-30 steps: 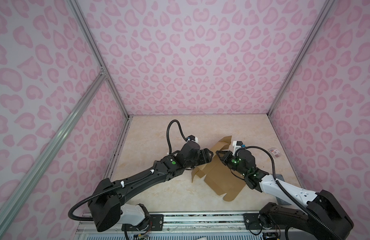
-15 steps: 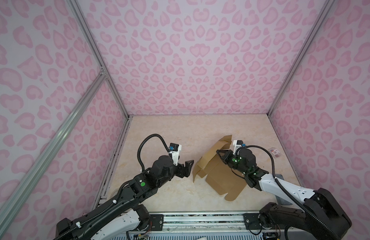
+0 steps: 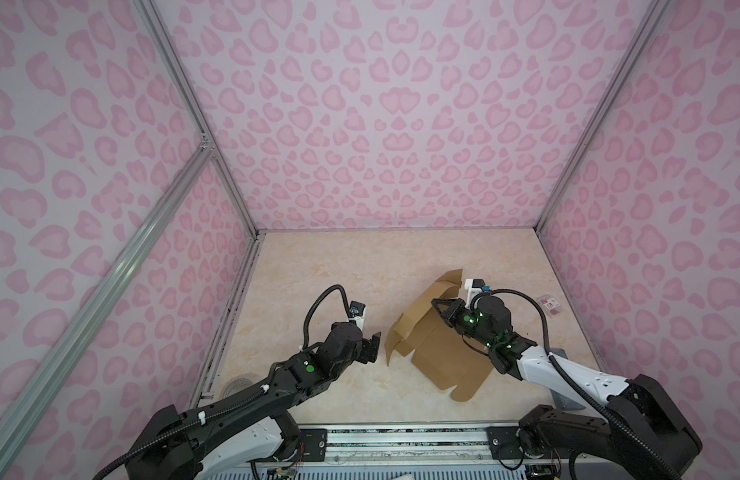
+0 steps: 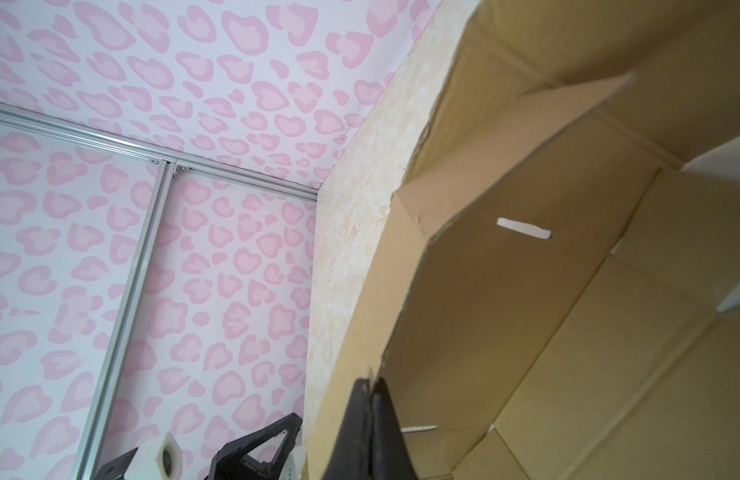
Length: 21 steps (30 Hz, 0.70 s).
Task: Fold the paper box
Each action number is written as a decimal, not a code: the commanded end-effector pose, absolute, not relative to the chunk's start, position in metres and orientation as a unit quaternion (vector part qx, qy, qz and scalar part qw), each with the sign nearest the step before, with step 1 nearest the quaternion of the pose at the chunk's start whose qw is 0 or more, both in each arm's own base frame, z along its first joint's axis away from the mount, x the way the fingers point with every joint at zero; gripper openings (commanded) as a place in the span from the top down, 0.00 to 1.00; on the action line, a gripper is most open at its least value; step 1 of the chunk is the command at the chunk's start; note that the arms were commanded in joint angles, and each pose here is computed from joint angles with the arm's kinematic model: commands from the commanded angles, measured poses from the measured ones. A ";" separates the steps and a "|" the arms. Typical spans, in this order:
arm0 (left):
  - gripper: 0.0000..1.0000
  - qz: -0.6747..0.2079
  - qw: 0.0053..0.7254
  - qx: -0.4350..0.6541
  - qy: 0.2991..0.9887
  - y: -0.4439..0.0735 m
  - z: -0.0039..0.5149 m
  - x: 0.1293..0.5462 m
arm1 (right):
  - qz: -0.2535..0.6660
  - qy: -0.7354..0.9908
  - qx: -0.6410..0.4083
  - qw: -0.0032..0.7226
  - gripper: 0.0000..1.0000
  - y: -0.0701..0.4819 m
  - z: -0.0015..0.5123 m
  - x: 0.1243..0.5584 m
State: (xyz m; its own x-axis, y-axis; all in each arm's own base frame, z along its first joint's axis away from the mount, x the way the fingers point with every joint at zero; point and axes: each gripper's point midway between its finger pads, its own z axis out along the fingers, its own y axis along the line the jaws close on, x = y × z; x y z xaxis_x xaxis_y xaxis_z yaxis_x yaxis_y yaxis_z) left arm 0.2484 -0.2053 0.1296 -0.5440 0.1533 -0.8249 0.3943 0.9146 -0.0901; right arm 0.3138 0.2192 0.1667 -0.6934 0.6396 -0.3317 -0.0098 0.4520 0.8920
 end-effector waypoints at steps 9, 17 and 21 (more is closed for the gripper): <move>0.13 -0.239 0.475 0.200 0.823 -0.259 0.146 0.254 | 0.478 0.791 0.195 0.329 1.00 0.219 0.154 0.311; 0.14 -0.265 0.448 0.204 0.829 -0.269 0.136 0.244 | 0.474 0.792 0.192 0.334 1.00 0.217 0.153 0.310; 0.14 -0.275 0.446 0.208 0.826 -0.270 0.138 0.238 | 0.479 0.788 0.184 0.340 1.00 0.218 0.160 0.310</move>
State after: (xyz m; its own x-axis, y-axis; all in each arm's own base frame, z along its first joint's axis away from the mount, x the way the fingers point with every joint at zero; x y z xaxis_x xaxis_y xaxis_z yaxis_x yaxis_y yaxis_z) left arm 0.2413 -0.2622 0.1255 -0.5348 0.1345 -0.8342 0.5616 0.7943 -0.2319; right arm 0.3115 0.2181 0.1614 -0.6984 0.6279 -0.3434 -0.0242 0.4588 0.8882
